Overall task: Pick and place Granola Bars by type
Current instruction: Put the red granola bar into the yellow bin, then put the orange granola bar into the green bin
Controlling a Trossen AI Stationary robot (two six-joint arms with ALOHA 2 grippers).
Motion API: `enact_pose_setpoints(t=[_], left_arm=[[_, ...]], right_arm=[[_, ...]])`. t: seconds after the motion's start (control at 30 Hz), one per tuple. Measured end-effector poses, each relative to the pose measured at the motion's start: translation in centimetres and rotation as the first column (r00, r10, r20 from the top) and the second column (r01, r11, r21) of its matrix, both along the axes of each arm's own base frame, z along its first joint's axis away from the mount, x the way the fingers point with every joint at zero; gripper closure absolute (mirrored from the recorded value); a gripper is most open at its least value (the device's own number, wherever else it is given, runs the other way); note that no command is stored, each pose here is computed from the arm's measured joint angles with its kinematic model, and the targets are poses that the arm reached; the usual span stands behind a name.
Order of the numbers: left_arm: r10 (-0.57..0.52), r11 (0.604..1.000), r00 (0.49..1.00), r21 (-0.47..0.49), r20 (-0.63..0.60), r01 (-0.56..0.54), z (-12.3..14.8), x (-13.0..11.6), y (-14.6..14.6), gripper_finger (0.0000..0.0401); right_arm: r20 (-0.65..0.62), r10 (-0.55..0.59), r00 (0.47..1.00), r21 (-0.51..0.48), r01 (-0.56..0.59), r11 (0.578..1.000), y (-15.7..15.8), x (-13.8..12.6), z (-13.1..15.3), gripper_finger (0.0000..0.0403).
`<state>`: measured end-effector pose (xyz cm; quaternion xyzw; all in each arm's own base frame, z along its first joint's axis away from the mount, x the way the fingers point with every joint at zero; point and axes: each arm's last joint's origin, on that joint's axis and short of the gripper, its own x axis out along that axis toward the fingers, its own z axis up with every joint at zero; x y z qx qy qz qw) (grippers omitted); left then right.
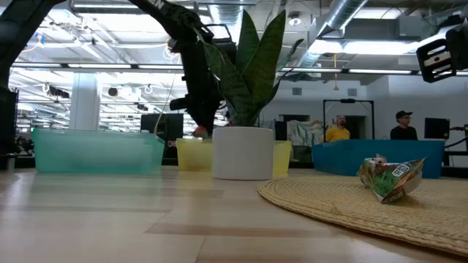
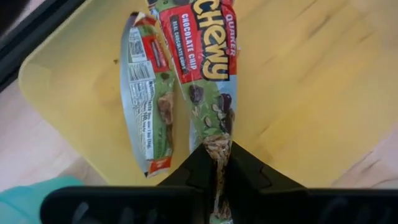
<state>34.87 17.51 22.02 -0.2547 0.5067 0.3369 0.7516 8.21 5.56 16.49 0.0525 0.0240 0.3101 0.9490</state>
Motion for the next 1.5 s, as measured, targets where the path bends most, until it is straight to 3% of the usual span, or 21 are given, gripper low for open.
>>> enact_pose_setpoints(t=[0.43,0.7,1.1,1.33,1.5], left_arm=[[-0.001,1.000,1.000,-0.019,0.009,0.001,-0.6,-0.2,0.3,0.0302],[-0.013,1.000,0.999,-0.001,0.033,0.013,-0.5,0.0,0.4,0.0294],[-0.087,0.983,0.983,0.175,0.159,0.059,3.6,-0.2,0.0,0.0294],[-0.188,0.941,0.916,0.331,0.353,0.065,8.0,0.2,-1.0,0.0294],[-0.365,0.883,0.807,0.447,0.464,0.142,10.7,0.9,-2.4,0.0294]], right_arm=[[0.000,0.000,1.000,0.000,0.000,1.000,0.0,0.0,0.0,0.0234],[0.000,0.000,1.000,0.000,0.000,1.000,0.0,0.0,0.0,0.0234],[0.000,0.000,1.000,0.000,0.000,1.000,0.0,0.0,0.0,0.0234],[0.001,0.000,1.000,0.000,0.000,1.000,0.0,0.0,0.0,0.0234],[0.000,0.000,1.000,0.000,0.000,1.000,0.0,0.0,0.0,0.0234]])
